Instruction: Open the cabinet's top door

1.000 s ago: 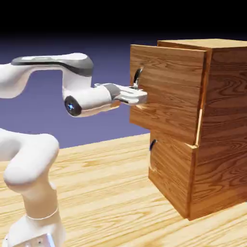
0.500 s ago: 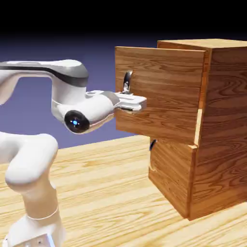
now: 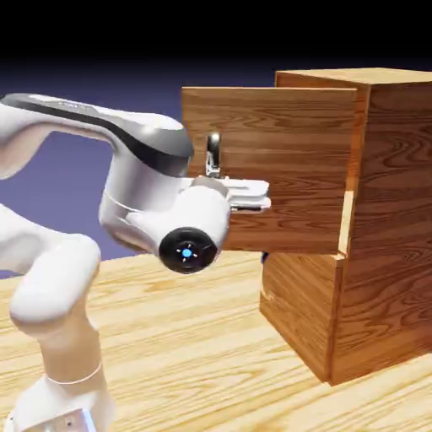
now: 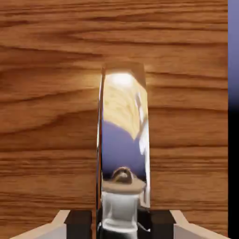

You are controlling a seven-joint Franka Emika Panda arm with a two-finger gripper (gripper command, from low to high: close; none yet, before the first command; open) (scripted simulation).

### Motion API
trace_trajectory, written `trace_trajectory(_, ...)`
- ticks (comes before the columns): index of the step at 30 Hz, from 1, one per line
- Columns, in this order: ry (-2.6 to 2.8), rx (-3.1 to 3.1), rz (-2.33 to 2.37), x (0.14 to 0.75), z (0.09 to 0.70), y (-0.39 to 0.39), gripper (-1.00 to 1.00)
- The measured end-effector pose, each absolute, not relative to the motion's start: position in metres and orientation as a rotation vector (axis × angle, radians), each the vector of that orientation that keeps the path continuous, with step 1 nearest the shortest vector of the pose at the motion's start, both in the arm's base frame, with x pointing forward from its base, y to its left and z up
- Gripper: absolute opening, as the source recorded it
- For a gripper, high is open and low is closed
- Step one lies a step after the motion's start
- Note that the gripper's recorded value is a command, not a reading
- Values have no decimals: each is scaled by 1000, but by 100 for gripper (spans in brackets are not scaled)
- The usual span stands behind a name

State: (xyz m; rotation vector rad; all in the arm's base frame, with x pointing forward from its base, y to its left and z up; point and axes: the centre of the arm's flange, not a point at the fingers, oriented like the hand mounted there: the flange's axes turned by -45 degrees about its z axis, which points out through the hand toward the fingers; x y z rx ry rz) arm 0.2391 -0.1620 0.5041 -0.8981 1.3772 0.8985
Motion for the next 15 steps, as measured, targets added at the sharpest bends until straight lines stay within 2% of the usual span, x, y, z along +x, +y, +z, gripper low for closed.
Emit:
trace_trajectory(13, 1244, -1153, 1153, 266, 504, -255, -100)
trace_trajectory(14, 1239, -1161, 1161, 268, 504, -257, 100)
trace_trajectory(15, 1239, -1162, 1162, 268, 504, -257, 100)
